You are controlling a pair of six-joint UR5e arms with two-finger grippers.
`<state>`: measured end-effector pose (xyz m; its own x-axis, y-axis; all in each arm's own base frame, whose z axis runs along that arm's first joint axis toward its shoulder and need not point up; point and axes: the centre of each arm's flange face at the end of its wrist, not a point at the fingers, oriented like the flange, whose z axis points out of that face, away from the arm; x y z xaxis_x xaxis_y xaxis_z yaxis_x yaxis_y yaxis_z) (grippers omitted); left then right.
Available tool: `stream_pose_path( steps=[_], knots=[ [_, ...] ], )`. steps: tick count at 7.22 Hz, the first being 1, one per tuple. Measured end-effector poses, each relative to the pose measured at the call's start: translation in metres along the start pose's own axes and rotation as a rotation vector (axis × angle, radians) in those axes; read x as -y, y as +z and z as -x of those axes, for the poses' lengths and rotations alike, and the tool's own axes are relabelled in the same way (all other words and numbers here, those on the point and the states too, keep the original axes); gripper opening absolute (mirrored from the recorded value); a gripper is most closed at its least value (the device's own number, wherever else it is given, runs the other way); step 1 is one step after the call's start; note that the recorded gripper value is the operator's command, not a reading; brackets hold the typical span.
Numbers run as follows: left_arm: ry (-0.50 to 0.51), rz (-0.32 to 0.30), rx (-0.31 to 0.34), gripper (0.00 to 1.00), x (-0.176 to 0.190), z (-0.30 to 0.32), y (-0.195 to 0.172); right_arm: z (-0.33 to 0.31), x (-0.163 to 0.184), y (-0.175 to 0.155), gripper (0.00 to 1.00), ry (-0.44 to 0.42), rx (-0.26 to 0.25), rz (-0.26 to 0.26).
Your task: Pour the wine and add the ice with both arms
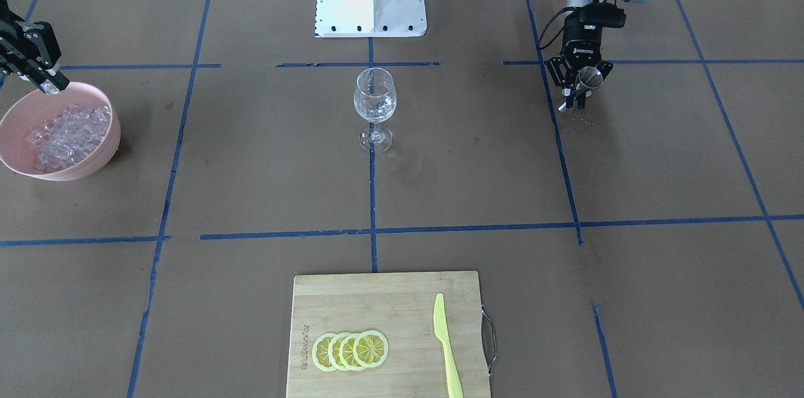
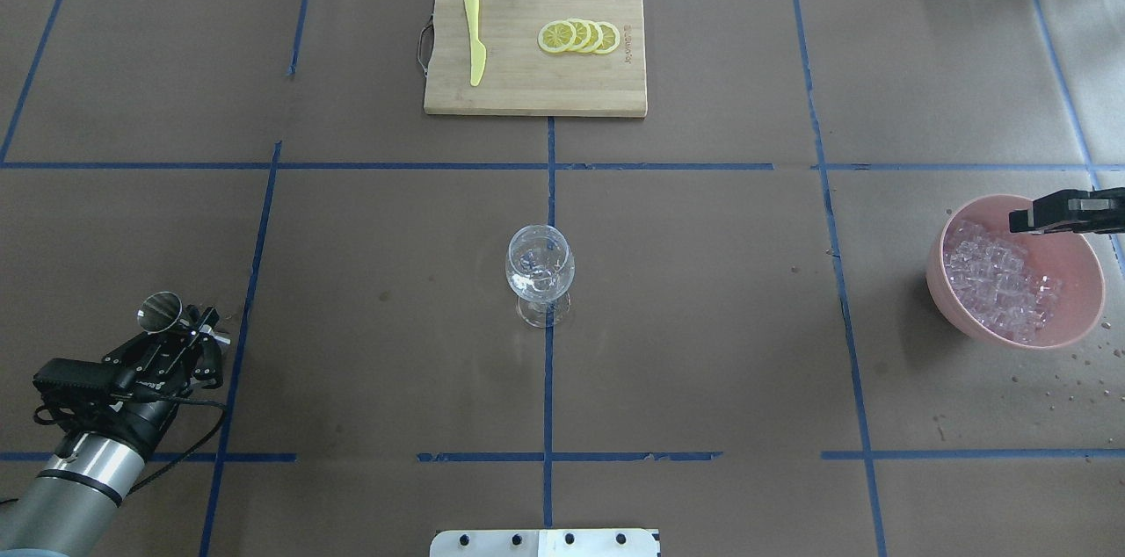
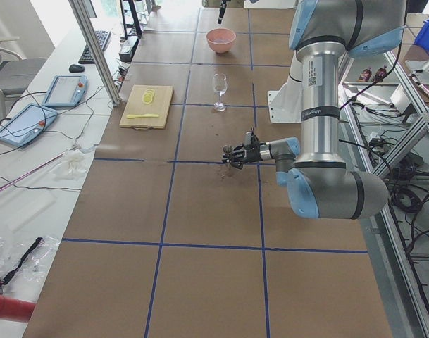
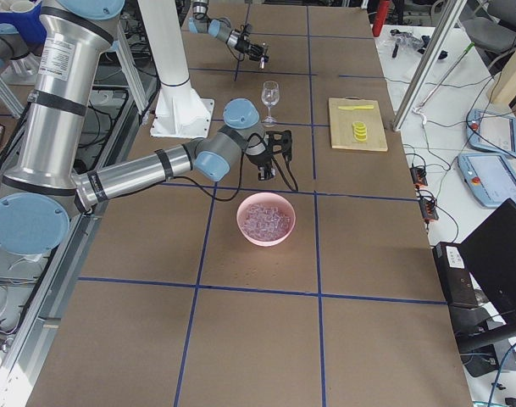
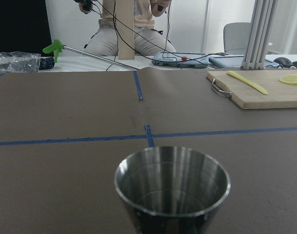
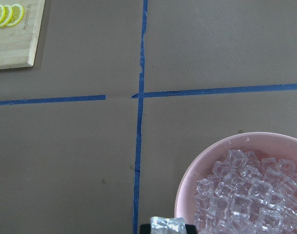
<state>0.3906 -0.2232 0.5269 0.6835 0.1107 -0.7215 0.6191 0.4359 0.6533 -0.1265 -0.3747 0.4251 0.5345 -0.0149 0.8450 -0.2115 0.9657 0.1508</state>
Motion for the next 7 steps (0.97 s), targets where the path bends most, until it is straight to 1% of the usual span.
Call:
stream_pose_path(
  steps=[4, 5, 6, 7],
  knots=[
    [0.002, 0.004, 0.001, 0.00, -0.002, 0.000, 0.001, 0.001, 0.001, -0.003, 0.00, 0.000, 0.003, -0.006],
    [0.001, 0.005, 0.000, 0.02, -0.002, -0.001, 0.001, 0.005, 0.002, -0.006, 0.00, -0.005, 0.011, -0.014],
    [-0.001, 0.005, -0.001, 0.02, -0.002, -0.002, 0.002, 0.014, 0.004, -0.010, 0.00, -0.006, 0.028, -0.022],
    [-0.003, 0.005, -0.002, 0.02, -0.002, -0.004, 0.002, 0.030, 0.010, -0.014, 0.00, 0.007, 0.065, -0.025]
  ],
)
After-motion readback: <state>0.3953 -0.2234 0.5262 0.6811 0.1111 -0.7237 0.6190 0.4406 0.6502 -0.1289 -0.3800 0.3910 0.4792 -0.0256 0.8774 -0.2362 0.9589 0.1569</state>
